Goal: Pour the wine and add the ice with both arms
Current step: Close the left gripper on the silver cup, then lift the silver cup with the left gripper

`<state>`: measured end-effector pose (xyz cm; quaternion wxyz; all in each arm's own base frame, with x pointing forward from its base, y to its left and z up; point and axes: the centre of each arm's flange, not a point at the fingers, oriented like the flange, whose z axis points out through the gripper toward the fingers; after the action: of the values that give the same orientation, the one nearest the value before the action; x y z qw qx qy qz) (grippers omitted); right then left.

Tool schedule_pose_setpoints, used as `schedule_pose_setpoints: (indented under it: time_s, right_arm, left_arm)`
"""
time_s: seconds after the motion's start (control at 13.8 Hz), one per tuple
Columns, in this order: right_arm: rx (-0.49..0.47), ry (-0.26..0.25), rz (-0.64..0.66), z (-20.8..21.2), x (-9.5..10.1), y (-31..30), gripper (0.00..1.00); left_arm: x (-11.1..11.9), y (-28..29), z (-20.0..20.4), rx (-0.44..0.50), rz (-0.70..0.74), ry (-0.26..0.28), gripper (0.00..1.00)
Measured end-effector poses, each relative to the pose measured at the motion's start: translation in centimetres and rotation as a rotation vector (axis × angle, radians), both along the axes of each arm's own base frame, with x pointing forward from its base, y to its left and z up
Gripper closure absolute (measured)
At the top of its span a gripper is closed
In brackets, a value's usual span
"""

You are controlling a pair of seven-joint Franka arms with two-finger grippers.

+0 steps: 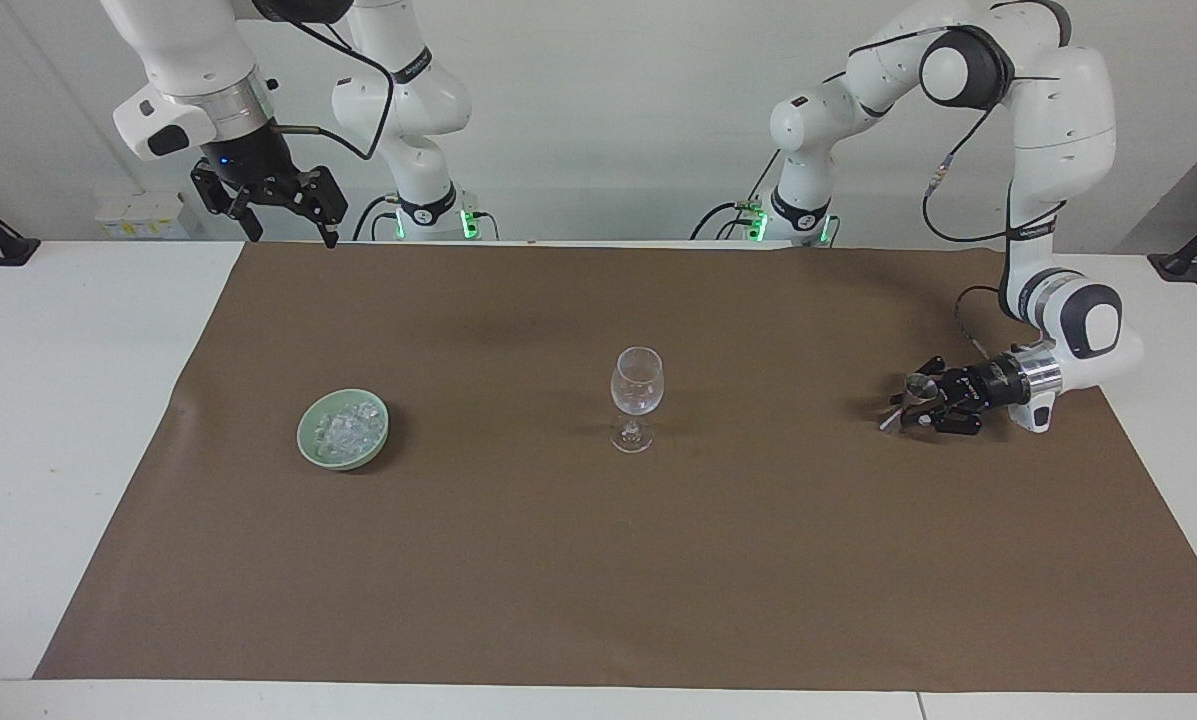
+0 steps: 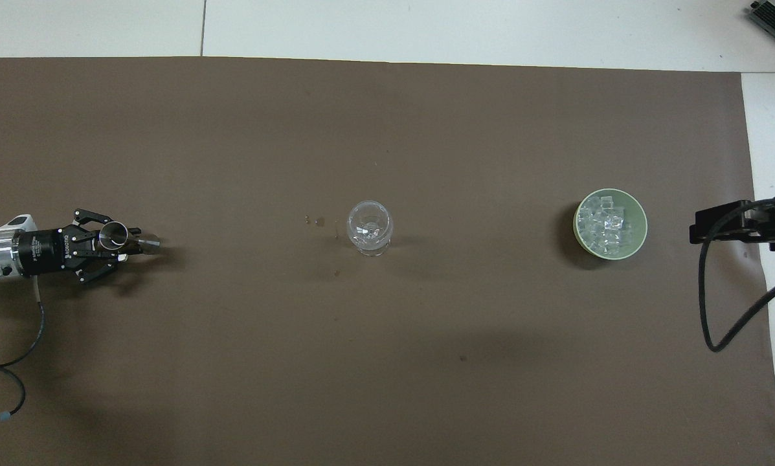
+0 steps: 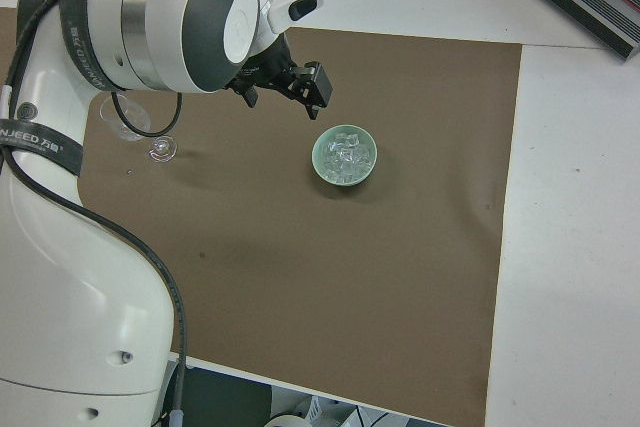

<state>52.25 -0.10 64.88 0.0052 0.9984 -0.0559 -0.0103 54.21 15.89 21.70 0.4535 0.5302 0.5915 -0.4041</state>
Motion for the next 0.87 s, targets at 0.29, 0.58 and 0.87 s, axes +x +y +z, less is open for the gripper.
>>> schedule_pose_setpoints:
  time_s: [0.29,0.58,0.87]
  right_arm:
    - [0.0,0.0,0.0,0.0,0.0,0.0,0.0]
    - [0.0,0.0,0.0,0.0,0.0,0.0,0.0]
    - [0.0,0.0,0.0,0.0,0.0,0.0,0.0]
  left_arm:
    - [0.01,-0.02,0.05,-0.003,0.0,-0.002,0.77]
    - [0.03,-0.03,0.1,-0.005,0.0,-0.003,0.78]
    - [0.11,-0.1,0.19,-0.006,-0.002,-0.005,0.78]
